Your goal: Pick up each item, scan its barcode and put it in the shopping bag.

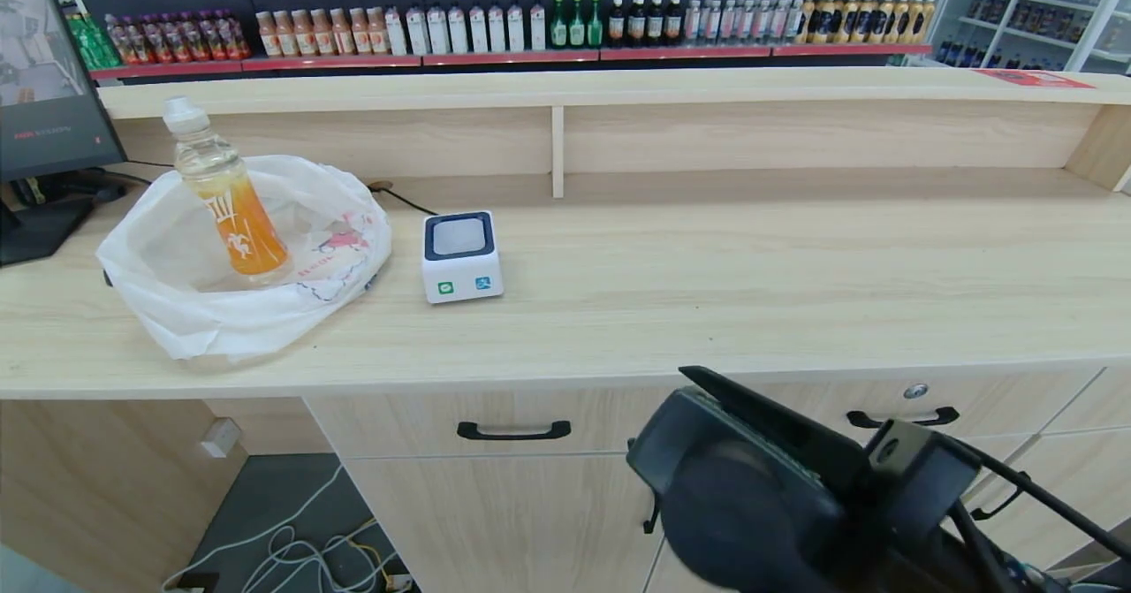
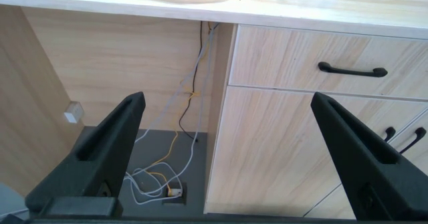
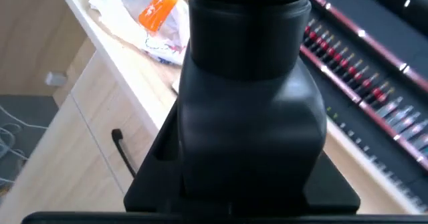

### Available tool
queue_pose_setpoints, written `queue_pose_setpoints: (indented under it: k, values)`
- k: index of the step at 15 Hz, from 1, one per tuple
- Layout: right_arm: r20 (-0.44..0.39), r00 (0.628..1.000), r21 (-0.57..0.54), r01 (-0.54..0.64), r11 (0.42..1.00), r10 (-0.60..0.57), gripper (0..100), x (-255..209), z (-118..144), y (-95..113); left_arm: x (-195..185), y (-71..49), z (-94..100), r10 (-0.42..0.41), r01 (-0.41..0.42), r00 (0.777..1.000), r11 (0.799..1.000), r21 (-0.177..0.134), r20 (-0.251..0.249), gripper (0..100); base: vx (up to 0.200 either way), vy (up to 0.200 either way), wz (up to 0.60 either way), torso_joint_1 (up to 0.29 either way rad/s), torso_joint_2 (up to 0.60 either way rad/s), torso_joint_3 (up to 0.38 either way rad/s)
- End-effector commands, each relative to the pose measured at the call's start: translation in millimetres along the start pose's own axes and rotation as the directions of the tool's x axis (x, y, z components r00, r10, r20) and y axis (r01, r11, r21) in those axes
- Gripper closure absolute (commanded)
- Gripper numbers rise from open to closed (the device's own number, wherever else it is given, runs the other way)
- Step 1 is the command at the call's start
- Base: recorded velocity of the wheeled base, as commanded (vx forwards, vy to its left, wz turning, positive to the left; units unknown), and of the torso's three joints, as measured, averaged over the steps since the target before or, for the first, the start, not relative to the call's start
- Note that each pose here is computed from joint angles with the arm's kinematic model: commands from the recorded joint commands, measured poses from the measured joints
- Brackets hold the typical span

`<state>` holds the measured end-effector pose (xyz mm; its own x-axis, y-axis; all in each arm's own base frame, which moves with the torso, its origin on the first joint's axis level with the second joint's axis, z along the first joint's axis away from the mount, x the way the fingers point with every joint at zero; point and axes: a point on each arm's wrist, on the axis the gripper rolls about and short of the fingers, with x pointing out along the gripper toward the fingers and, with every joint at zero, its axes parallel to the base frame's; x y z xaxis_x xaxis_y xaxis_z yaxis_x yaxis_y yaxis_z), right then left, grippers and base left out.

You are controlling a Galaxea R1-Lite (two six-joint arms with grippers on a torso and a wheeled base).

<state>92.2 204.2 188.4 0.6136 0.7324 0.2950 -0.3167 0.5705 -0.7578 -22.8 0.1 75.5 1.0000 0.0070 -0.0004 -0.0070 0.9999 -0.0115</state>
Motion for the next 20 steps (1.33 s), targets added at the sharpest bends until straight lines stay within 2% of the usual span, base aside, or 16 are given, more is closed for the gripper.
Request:
queue_pose_setpoints:
  k: [1,2,4,7,11,15,17,20]
  values:
    - [0.083,0.995,-0.085,-0.043,0.995,0.05,100,-8,25,13,0,0.0,0.0,0.001,-0.001,1.0,1.0,-0.001,0.0,0,0.0,0.0,0.0,0.0,0.0,0.0]
    - [0.101,0.989,-0.13,-0.091,0.987,0.104,100,-11,32,27,0,0.0,0.0,0.001,-0.001,1.0,1.0,-0.001,0.0,0,0.0,0.0,0.0,0.0,0.0,0.0]
    - [0.129,0.987,-0.221,-0.062,0.973,0.093,100,-10,46,29,0,0.0,0.0,0.001,-0.001,1.0,1.0,-0.001,0.0,0,0.0,0.0,0.0,0.0,0.0,0.0]
    - [0.127,0.986,-0.284,-0.064,0.957,0.104,100,-12,44,30,0,0.0,0.0,0.001,-0.001,1.0,1.0,-0.001,0.0,0,0.0,0.0,0.0,0.0,0.0,0.0]
    - [0.082,0.993,-0.356,-0.052,0.933,0.086,100,-10,32,24,0,0.0,0.0,-0.001,0.001,1.0,1.0,-0.001,0.0,0,0.0,0.0,0.0,0.0,0.0,0.0]
    - [-0.031,0.979,-0.423,-0.195,0.885,0.2,100,-4,32,16,0,0.0,0.0,-0.001,0.001,1.0,1.0,-0.001,0.0,0,0.0,0.0,0.0,0.0,0.0,0.0]
    - [-0.063,0.971,-0.438,-0.234,0.868,0.23,100,-3,33,14,0,0.0,0.0,-0.001,0.001,1.0,1.0,-0.001,0.0,0,0.0,0.0,0.0,0.0,0.0,0.0]
    - [-0.067,0.972,-0.458,-0.231,0.859,0.225,100,-4,33,13,0,0.0,0.0,-0.001,0.001,1.0,1.0,-0.001,0.0,0,0.0,0.0,0.0,0.0,0.0,0.0]
